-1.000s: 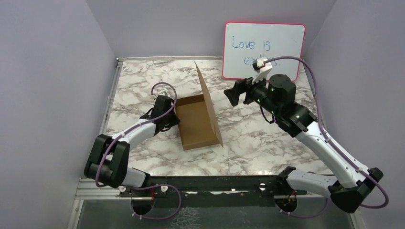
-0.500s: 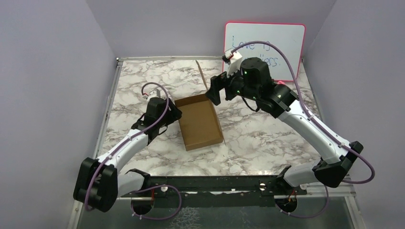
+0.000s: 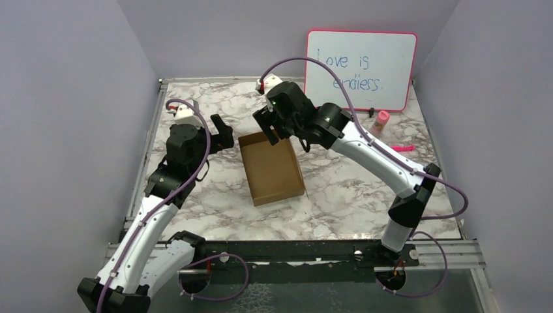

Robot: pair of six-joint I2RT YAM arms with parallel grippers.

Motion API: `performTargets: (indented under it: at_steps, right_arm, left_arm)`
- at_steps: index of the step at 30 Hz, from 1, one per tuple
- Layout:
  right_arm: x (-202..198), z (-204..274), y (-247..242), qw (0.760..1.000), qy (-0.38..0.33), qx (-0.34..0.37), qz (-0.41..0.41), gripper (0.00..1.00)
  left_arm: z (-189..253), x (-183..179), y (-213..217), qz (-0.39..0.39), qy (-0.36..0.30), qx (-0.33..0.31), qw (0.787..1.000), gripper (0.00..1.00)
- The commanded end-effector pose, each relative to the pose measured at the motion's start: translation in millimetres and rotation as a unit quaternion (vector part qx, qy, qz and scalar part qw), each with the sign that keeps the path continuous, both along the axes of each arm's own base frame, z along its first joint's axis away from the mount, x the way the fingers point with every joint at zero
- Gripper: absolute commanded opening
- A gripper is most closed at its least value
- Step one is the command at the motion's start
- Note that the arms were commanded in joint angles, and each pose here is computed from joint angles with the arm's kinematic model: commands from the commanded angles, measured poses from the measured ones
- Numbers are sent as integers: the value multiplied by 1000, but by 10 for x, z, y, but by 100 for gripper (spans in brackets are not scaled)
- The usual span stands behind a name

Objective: Fold the paper box

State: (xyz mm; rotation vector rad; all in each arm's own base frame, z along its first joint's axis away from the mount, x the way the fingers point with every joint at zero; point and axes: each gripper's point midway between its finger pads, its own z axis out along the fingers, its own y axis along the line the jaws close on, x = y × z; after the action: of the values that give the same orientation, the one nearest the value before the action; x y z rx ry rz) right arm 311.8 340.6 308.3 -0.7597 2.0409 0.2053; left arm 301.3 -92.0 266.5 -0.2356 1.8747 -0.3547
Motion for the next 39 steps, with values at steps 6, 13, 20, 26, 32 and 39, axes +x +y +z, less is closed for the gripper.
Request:
performTargets:
  at_steps: [6,13,20,26,32,39]
  right_arm:
    - [223,-83,-319,985,-55,-158,-38,58]
    - [266,-248,-309,976,-61,-209,-3,20]
    - [238,-264,-159,969,-90,-213,85,2]
    - [112,-167,167,942,-146,-191,236,1]
    - [124,-73,358,898,-201,-184,346,1]
    - [322,-242,389,870,-206,-185,408,1]
  left_arm:
    - [159,-124,430,29,-38,139,989,99]
    - [169,-265,644,67,-58,145,986,99]
    - [205,-303,720,82,-68,141,984,99]
    - [246,-347,719,79,-79,132,985,99]
    - [274,-377,742,82,-92,126,984,99]
    - [264,-392,717,69,-105,125,984,99]
